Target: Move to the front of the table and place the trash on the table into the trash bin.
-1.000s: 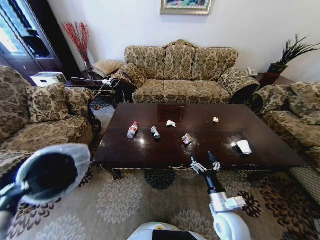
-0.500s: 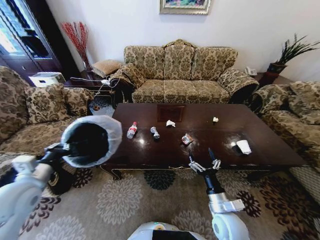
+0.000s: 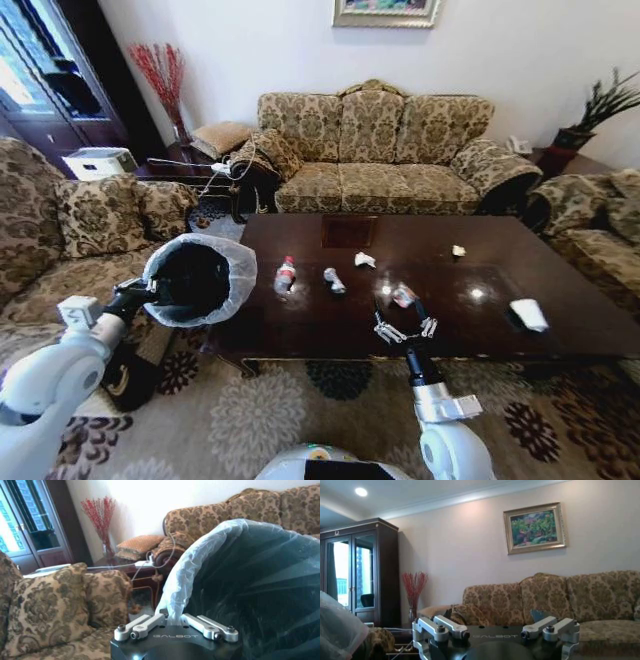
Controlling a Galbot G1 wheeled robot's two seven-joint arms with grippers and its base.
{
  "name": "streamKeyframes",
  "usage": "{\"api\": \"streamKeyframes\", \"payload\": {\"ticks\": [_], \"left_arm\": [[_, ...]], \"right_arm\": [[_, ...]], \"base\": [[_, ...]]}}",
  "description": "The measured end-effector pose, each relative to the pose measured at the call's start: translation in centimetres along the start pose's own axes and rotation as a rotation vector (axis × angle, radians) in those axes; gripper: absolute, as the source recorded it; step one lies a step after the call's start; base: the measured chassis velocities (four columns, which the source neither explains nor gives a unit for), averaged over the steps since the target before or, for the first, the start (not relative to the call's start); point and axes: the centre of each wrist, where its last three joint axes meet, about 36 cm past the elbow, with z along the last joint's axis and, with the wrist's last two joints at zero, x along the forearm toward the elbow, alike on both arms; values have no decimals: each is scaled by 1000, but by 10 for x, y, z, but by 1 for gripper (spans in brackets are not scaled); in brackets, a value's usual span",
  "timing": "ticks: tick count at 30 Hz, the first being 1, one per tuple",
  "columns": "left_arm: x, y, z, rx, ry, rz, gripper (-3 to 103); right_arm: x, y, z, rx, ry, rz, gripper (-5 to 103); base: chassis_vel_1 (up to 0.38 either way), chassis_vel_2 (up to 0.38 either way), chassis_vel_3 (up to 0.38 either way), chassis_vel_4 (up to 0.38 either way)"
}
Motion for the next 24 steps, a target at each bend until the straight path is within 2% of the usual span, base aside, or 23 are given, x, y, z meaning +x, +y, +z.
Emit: {"api": "streamKeyframes", "payload": {"ticks": [13,19,24], "left_arm": [[1,1,0,1,1,-2,0],[1,1,1,1,2,-4,0],[1,1,1,1,1,-3,0]], "right_arm": [[0,0,0,0,0,1,100],[0,0,0,0,0,2,100],[0,0,0,0,1,2,100]], "base": [[124,297,-134,-287],[46,110,-39,-108],[-4,-42,5,25]]}}
